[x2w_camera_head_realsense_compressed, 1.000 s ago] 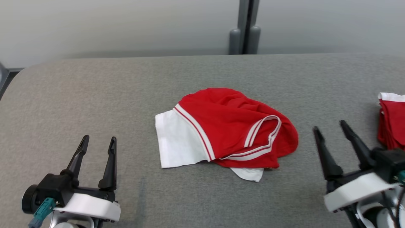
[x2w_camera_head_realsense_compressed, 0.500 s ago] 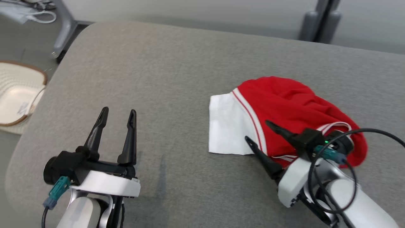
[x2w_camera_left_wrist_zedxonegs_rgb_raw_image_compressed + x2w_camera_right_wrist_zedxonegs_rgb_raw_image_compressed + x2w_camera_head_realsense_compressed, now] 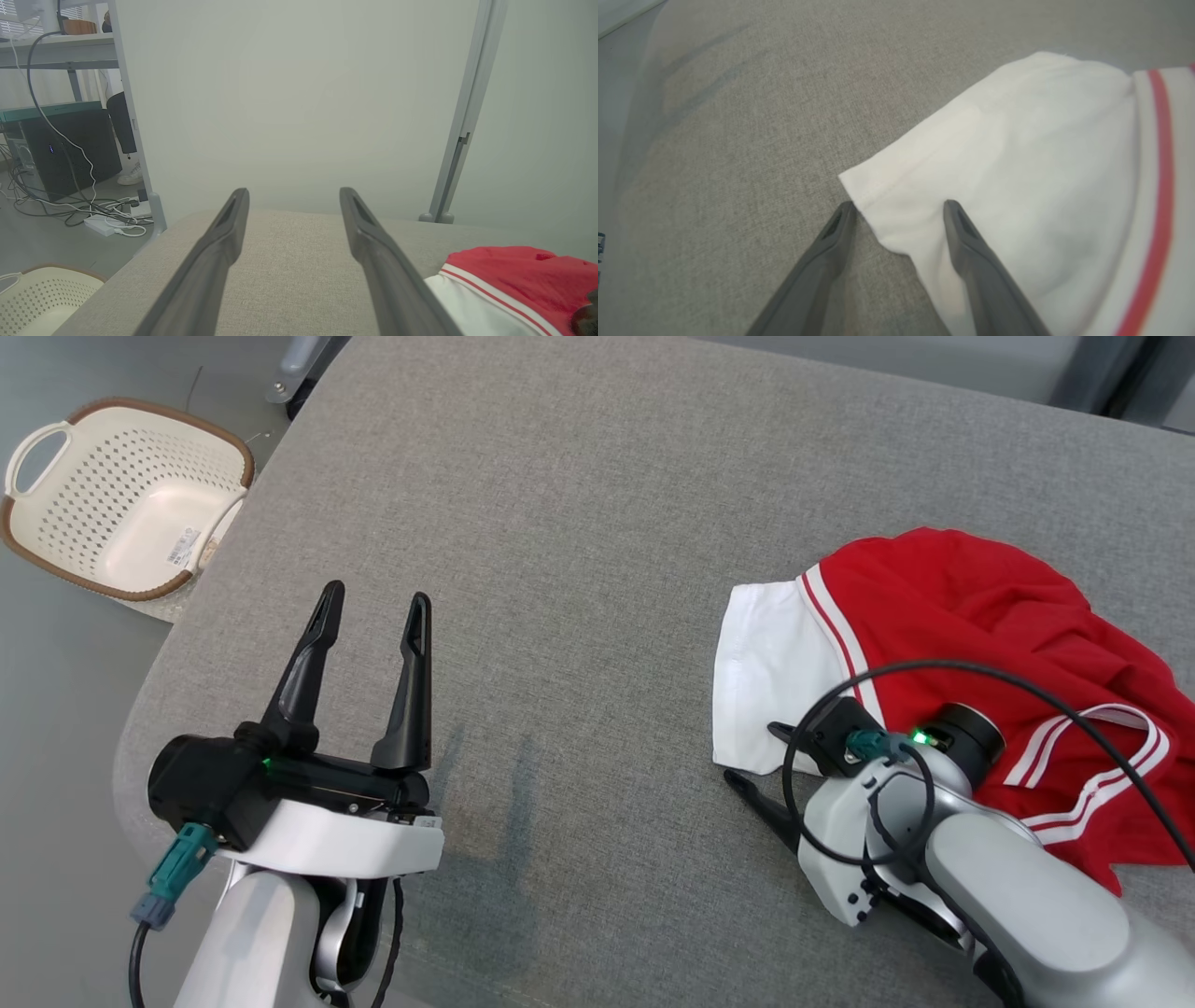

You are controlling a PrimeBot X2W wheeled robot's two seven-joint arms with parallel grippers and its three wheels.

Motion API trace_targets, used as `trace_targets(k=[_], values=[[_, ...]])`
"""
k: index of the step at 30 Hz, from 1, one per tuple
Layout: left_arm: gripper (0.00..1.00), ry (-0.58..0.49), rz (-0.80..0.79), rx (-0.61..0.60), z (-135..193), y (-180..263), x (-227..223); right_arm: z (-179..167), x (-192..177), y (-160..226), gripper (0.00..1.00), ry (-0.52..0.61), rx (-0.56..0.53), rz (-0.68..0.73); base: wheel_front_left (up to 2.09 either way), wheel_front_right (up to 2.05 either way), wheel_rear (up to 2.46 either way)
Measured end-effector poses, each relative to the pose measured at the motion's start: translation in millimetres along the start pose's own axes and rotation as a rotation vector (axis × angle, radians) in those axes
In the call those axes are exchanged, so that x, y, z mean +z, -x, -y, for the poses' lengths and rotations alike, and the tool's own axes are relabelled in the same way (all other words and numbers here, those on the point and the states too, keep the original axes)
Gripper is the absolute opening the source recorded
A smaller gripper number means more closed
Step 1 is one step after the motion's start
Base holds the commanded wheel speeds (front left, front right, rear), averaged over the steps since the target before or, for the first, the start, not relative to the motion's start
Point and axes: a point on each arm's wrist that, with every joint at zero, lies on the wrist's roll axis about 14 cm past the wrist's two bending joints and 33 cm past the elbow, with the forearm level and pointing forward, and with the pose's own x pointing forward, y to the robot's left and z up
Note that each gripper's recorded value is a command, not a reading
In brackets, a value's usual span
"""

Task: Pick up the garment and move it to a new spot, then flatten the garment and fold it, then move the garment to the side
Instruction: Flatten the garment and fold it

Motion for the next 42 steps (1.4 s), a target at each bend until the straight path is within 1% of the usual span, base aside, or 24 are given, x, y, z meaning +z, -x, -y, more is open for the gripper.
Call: trace_targets(k=[1, 2, 6, 11, 12, 17, 23, 28, 32, 34, 36, 38, 42], values=[[1.0, -0.004, -0.001, 0.003, -1, 0, -1, 2, 1, -3, 0.35, -0.002, 0.003, -0.003, 0.0, 0.0, 0.0], [1.0, -0.008, -0.002, 0.007, -2, 0, -1, 2, 0, -6, 0.0, -0.007, 0.007, -0.012, 0.0, 0.0, 0.0], [1.0, -0.015, 0.001, 0.013, -6, -2, -1, 9, 4, -9, 0.0, -0.013, -0.005, -0.004, 0.0, 0.0, 0.0], [1.0, -0.014, -0.006, 0.007, -4, -3, -5, 8, 24, -6, 0.0, -0.002, -0.009, 0.077, 0.0, 0.0, 0.0], [1.0, -0.011, -0.006, -0.001, -2, -5, -6, 9, 47, -4, 0.0, 0.023, -0.01, 0.146, 0.0, 0.0, 0.0], [1.0, -0.008, 0.002, -0.026, 5, -8, -6, -7, 121, 6, 0.0, 0.088, 0.016, 0.36, 0.0, 0.0, 0.0], [1.0, 0.001, 0.014, -0.073, 20, -14, -5, -20, 213, 40, 0.0, 0.158, 0.011, 0.635, 0.0, 0.0, 0.0], [1.0, 0.0, 0.017, -0.119, 33, -20, -7, -11, 268, 83, 0.0, 0.195, -0.052, 0.82, 0.0, 0.0, 0.0], [1.0, 0.006, 0.018, -0.163, 47, -25, -10, 8, 293, 126, 0.0, 0.182, -0.143, 0.947, 0.0, 0.0, 0.0], [1.0, 0.012, 0.017, -0.187, 56, -28, -12, 26, 292, 147, 0.0, 0.153, -0.214, 0.984, 0.0, 0.0, 0.0], [1.0, 0.018, 0.017, -0.209, 63, -31, -14, 48, 271, 158, 0.0, 0.1, -0.297, 0.961, 0.0, 0.0, 0.0], [1.0, 0.024, 0.012, -0.231, 71, -34, -18, 73, 240, 172, 0.0, 0.034, -0.395, 0.924, 0.0, 0.0, 0.0], [1.0, 0.034, -0.01, -0.277, 87, -38, -28, 115, 163, 199, 0.0, -0.117, -0.595, 0.82, 0.0, 0.0, 0.0]])
